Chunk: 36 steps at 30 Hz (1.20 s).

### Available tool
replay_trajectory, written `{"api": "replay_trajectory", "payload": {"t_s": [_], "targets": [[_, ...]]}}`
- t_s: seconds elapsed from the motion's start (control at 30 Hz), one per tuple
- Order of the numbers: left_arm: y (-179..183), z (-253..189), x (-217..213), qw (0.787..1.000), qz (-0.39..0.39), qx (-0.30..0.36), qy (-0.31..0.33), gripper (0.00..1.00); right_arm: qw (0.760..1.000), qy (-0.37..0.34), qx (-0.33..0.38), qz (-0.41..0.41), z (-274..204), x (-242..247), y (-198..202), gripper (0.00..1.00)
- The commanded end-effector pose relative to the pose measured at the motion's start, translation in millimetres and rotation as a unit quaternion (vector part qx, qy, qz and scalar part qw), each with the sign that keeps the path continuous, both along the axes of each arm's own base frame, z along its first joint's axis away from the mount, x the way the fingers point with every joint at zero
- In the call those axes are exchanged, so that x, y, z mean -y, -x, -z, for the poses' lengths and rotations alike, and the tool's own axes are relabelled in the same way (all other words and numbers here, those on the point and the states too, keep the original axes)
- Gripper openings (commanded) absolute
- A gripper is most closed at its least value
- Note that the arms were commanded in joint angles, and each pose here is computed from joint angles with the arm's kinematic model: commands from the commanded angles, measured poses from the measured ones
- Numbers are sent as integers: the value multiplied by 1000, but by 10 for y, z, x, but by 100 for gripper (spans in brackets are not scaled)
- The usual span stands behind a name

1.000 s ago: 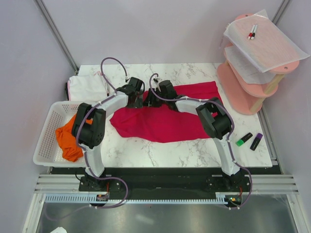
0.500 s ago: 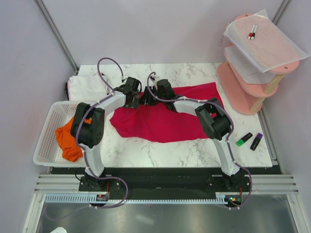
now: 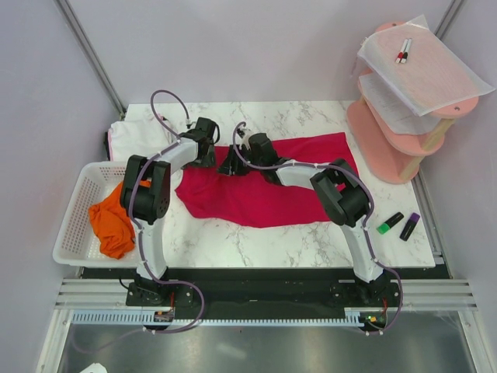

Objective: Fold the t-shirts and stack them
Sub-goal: Fold the flattened tshirt in 1/3 of the way

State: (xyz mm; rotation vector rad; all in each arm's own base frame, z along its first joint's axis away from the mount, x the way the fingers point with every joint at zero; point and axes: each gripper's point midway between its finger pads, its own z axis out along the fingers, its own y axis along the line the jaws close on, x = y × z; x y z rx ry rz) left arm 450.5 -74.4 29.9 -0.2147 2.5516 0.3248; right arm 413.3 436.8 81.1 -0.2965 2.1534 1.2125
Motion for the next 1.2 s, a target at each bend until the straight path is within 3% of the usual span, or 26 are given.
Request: {"api": "replay_trajectory", "payload": {"t_s": [0.0,0.2,0.43,0.73,1.17], "targets": [[-24,78,-24,1000,-19,-11,-2,80,999,2,44,-30,-280,-77,176,46],[-8,78,-23,1000,-19,-14,-1,80,996,61,58,-43,-52,10,230,46],[-24,64,-30,1000,-17,-12,-7,80,986,146,79,0,80,320,183,47],[-18,65,-44,1000,-16,-14,-9,80,973,210,81,52,360,404,-105,46],[7,79,-89,999,-18,-18,-20,80,978,181,90,60,230,210,-250,47]]}}
